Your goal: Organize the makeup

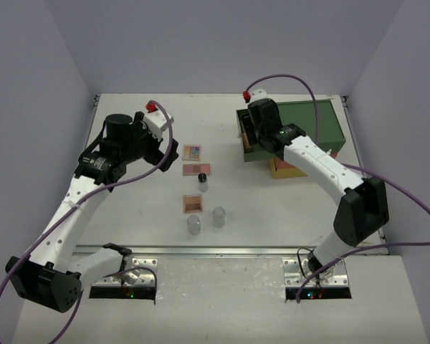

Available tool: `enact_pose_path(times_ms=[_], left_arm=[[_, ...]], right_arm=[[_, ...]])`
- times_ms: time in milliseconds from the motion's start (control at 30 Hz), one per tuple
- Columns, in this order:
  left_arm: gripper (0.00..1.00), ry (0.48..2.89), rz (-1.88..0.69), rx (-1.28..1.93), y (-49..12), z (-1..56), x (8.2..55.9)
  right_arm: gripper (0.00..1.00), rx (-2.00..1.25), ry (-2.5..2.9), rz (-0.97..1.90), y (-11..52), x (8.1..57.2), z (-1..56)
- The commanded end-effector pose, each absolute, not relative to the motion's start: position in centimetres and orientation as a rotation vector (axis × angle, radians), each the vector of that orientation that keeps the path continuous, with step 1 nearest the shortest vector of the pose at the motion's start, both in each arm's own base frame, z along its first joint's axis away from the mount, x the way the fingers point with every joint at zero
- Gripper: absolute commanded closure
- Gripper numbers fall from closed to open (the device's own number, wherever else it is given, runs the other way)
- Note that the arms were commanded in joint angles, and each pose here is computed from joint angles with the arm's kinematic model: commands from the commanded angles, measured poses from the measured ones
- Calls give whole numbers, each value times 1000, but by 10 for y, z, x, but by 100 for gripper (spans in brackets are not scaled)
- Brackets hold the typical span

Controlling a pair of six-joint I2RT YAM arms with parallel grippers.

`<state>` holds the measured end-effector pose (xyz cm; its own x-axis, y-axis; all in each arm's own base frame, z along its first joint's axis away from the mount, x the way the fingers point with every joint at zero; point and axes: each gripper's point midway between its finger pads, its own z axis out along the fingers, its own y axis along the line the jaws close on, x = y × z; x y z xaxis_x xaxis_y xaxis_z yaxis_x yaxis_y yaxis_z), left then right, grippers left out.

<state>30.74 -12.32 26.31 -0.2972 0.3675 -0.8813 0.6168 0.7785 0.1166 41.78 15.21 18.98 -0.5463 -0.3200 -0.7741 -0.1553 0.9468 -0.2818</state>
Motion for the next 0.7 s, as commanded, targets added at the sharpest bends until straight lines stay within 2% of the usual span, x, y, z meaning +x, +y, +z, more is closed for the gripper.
enact_pose_path(times_ms=[0, 133, 400, 667], left_arm=[[0, 1894, -326, 790, -130, 262, 306], [1, 1904, -360, 817, -134, 256, 304], [9, 1965, -426, 855, -145, 231, 307], [9, 2022, -427, 972, -169, 195, 301]], right_arm=[[39, -279, 2059, -136, 157, 422, 236], [39, -324, 2023, -39, 168, 415, 254], [38, -412, 1902, 172, 188, 389, 297], [36, -471, 1784, 287, 188, 351, 324]])
